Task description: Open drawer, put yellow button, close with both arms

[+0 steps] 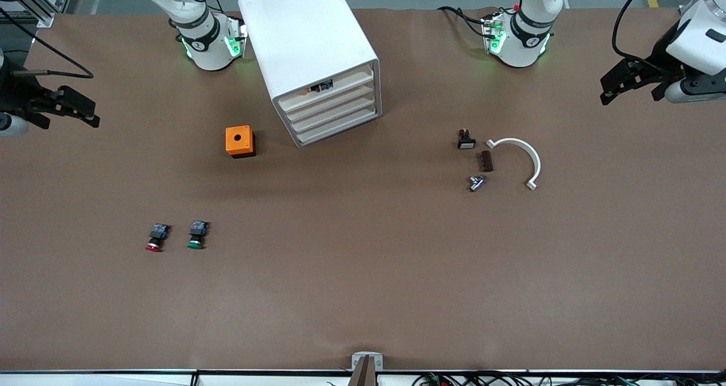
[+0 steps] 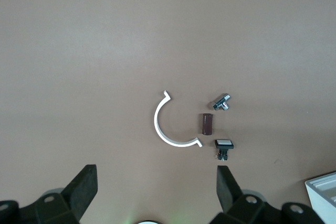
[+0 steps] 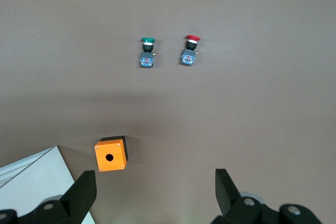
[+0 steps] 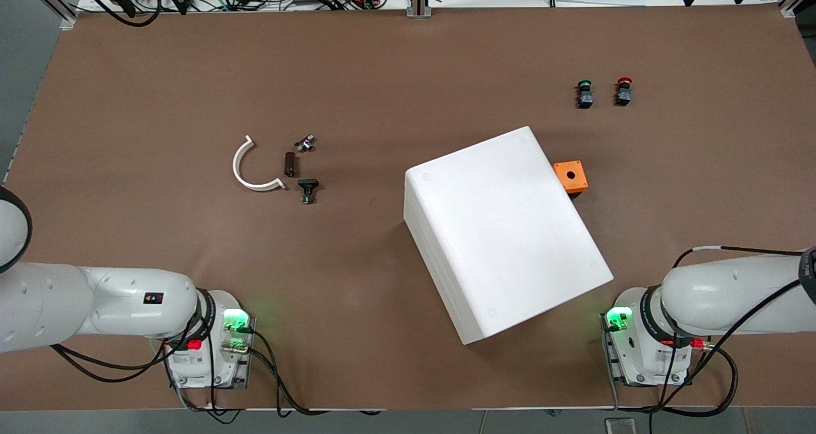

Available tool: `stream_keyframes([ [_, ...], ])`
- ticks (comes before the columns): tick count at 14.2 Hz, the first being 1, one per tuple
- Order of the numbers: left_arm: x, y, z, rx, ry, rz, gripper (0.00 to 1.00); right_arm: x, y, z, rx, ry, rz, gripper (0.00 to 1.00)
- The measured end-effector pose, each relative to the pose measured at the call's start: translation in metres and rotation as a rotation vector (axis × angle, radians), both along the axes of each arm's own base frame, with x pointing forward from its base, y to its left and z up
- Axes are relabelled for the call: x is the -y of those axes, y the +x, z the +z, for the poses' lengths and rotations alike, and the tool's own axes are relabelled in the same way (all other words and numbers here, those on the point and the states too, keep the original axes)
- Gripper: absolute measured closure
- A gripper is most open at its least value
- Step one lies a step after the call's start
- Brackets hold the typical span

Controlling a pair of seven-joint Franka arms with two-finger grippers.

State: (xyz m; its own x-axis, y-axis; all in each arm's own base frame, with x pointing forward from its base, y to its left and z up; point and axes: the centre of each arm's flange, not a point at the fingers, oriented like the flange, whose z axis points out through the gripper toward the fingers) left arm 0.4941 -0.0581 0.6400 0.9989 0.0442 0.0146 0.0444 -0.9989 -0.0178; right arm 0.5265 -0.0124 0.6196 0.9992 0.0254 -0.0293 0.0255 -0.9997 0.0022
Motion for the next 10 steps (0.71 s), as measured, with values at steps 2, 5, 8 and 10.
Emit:
stream_keyframes([
  [2, -0.004, 0.001, 0.004, 0.007, 0.000, -0.014, 0.00, 0.002, -0.003, 0.001, 0.007, 0.000, -0.002, 0.00],
  [5, -0.022, 0.003, 0.006, 0.012, 0.000, -0.003, 0.00, 0.004, -0.004, -0.002, 0.000, 0.001, -0.005, 0.00],
  [8, -0.027, 0.005, 0.005, 0.011, 0.000, 0.001, 0.00, 0.005, -0.004, -0.003, -0.001, 0.005, -0.008, 0.00],
  [10, -0.027, 0.005, 0.004, 0.007, 0.000, 0.000, 0.00, 0.009, -0.004, -0.003, 0.000, 0.030, -0.022, 0.00],
])
